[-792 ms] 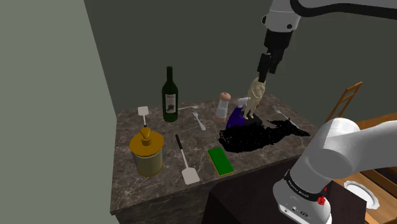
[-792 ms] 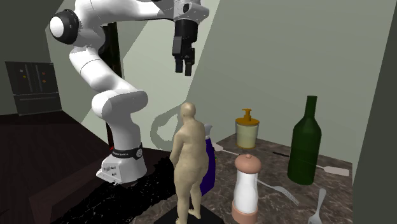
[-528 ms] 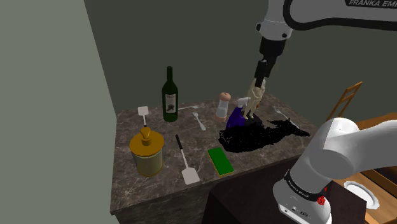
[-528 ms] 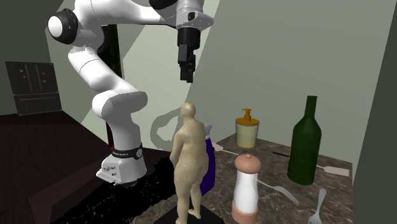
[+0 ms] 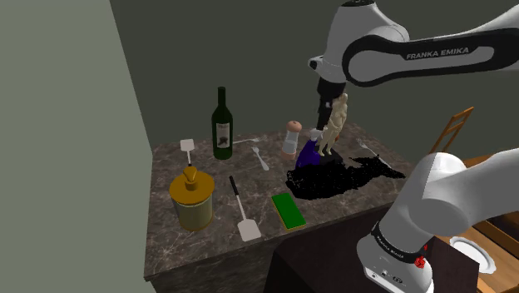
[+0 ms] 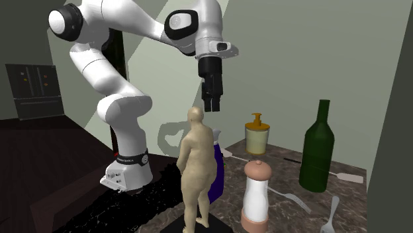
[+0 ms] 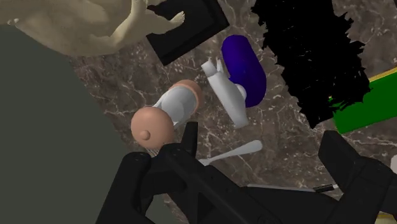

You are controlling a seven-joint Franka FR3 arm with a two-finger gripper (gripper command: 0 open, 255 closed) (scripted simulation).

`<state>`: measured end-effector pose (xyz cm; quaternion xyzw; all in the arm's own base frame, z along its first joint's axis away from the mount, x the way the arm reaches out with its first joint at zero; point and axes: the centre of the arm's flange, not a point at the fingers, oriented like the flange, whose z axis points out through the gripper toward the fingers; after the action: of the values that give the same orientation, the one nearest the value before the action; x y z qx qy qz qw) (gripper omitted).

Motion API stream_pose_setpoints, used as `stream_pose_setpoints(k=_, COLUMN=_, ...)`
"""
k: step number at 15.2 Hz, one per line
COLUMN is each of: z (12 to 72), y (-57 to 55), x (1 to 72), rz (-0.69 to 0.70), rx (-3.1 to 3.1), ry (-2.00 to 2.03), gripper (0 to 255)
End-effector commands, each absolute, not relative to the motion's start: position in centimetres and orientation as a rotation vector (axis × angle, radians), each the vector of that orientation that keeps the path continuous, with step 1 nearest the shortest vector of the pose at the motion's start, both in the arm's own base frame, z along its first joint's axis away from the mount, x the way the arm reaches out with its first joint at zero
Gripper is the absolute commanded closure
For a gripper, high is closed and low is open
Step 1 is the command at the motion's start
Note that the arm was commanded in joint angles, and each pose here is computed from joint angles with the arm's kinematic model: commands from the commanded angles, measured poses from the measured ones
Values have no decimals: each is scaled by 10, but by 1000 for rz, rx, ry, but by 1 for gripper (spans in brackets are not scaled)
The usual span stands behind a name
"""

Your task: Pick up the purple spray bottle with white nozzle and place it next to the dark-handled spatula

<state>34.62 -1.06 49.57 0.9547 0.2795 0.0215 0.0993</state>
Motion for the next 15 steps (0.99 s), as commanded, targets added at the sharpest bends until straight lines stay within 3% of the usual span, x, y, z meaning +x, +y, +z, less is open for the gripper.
stream_pose_setpoints(k=1, z=474, y=-8, x=356, rz=96, rx=2758, ry=971, gripper=0)
stream_pose_setpoints(k=10, z=423, y=-15, x=368, rz=110, rx=2722, ry=1044, gripper=0)
stream_pose_setpoints(k=15, z=423, y=-15, x=368, rz=110, rx=2722, ry=1044, gripper=0)
